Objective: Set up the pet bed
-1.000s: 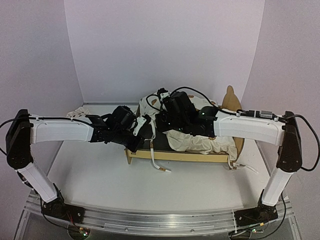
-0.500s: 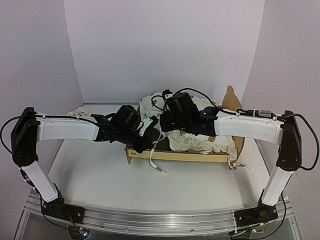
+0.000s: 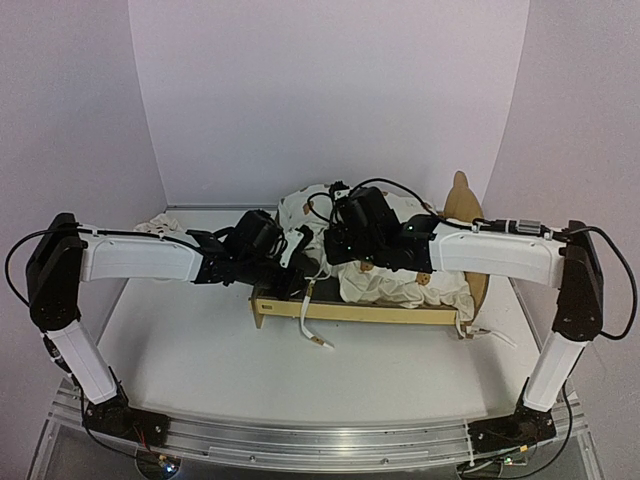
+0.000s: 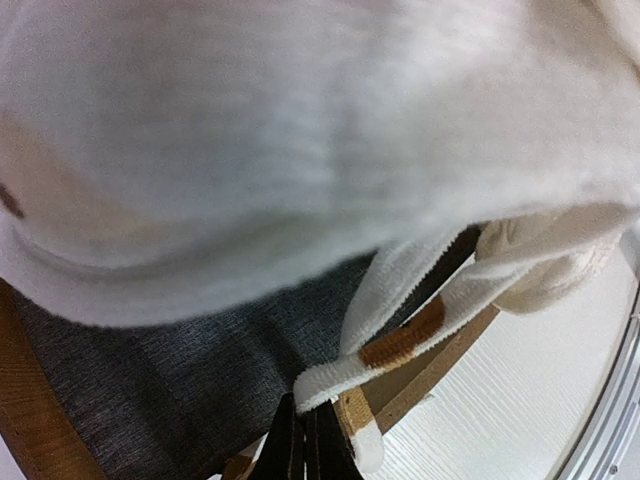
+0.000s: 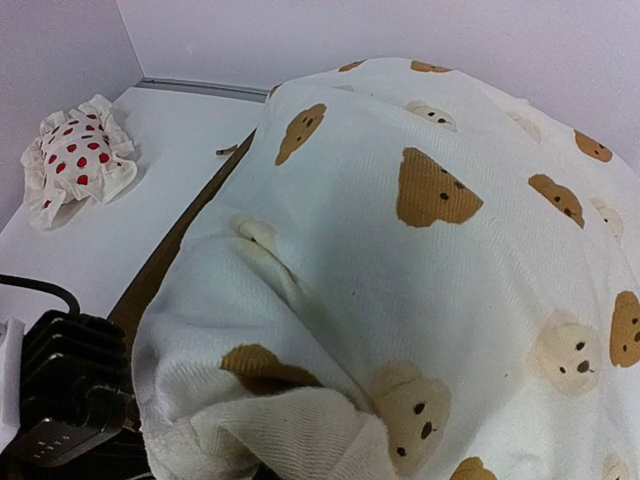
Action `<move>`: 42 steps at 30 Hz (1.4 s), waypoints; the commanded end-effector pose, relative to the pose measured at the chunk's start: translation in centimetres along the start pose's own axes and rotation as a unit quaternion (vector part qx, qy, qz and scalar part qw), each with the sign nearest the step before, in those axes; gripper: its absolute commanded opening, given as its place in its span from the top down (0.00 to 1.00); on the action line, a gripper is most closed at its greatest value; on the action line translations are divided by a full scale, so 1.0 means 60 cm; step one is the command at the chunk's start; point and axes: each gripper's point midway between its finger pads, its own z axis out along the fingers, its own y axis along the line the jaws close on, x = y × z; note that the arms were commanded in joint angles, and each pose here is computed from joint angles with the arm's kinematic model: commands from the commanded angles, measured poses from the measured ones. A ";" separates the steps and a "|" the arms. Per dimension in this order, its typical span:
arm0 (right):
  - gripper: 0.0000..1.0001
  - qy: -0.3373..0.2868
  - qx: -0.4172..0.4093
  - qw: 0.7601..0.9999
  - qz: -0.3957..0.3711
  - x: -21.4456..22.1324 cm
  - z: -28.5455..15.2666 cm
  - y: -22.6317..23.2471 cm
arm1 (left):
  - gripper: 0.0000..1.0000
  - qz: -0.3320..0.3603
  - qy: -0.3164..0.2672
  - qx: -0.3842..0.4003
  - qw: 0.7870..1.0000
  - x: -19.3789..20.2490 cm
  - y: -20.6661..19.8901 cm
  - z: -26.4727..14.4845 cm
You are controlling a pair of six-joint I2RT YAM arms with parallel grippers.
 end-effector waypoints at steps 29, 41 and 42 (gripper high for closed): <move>1.00 -0.021 -0.007 1.000 0.008 -0.036 0.002 0.001 | 0.88 -0.093 -0.031 -0.019 0.995 0.012 0.004 -0.003; 1.00 -0.007 -0.023 1.000 0.017 -0.018 -0.002 0.005 | 0.40 -0.098 -0.024 -0.065 0.993 0.019 -0.035 -0.106; 1.00 -0.007 -0.024 1.000 0.018 -0.019 -0.004 0.006 | 0.40 -0.100 -0.021 -0.068 0.992 0.026 -0.039 -0.114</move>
